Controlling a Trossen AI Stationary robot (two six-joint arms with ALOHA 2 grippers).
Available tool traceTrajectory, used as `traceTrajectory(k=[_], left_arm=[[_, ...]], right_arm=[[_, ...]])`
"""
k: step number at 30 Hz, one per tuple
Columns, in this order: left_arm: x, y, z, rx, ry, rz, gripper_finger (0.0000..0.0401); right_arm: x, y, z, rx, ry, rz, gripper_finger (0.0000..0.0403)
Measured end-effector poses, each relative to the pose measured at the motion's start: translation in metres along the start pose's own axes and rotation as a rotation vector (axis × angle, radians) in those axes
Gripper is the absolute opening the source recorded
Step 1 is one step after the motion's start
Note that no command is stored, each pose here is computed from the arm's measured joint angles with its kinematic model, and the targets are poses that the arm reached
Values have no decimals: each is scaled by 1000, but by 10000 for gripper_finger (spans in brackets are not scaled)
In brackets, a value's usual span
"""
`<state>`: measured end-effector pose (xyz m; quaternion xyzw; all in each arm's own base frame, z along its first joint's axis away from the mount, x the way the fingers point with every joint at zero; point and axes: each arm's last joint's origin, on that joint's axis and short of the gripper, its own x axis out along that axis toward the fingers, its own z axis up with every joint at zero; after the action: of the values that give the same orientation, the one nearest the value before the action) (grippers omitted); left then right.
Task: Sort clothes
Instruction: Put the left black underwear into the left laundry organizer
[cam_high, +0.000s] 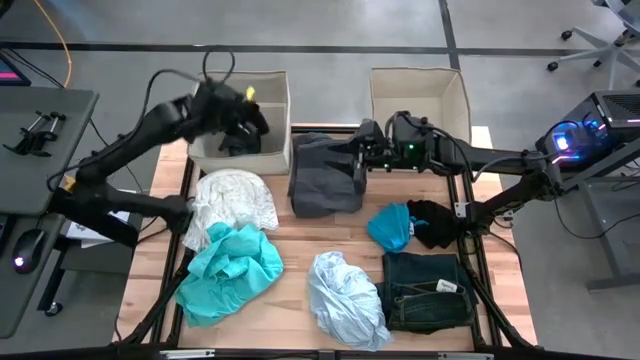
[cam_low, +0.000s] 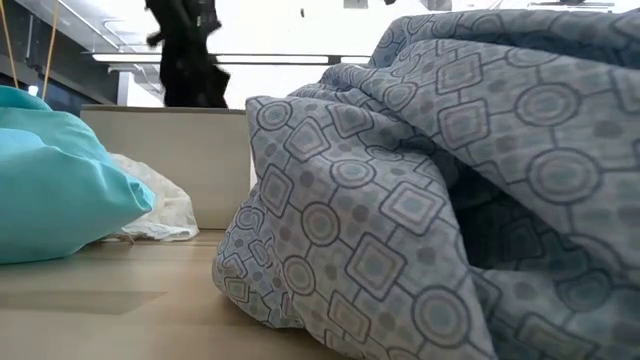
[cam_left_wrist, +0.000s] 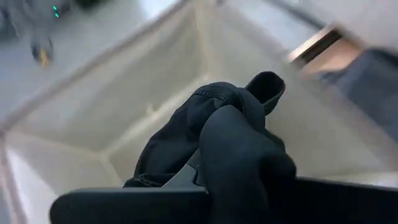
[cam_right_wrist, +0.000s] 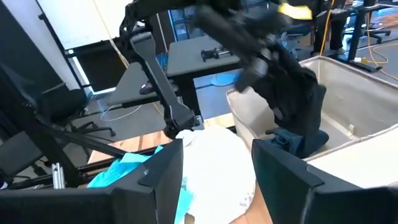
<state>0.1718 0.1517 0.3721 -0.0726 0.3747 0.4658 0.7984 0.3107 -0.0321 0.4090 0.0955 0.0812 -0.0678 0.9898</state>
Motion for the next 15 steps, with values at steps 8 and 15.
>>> traceTrajectory(k=[8,15], left_arm=[[121,38,-32,-97,411,18,9],[172,48,-48,-124,577,-16,91]], right_arm=[[0,-1,-4,52,37,-8,181],[0,1,-10,119,102,-10,181]])
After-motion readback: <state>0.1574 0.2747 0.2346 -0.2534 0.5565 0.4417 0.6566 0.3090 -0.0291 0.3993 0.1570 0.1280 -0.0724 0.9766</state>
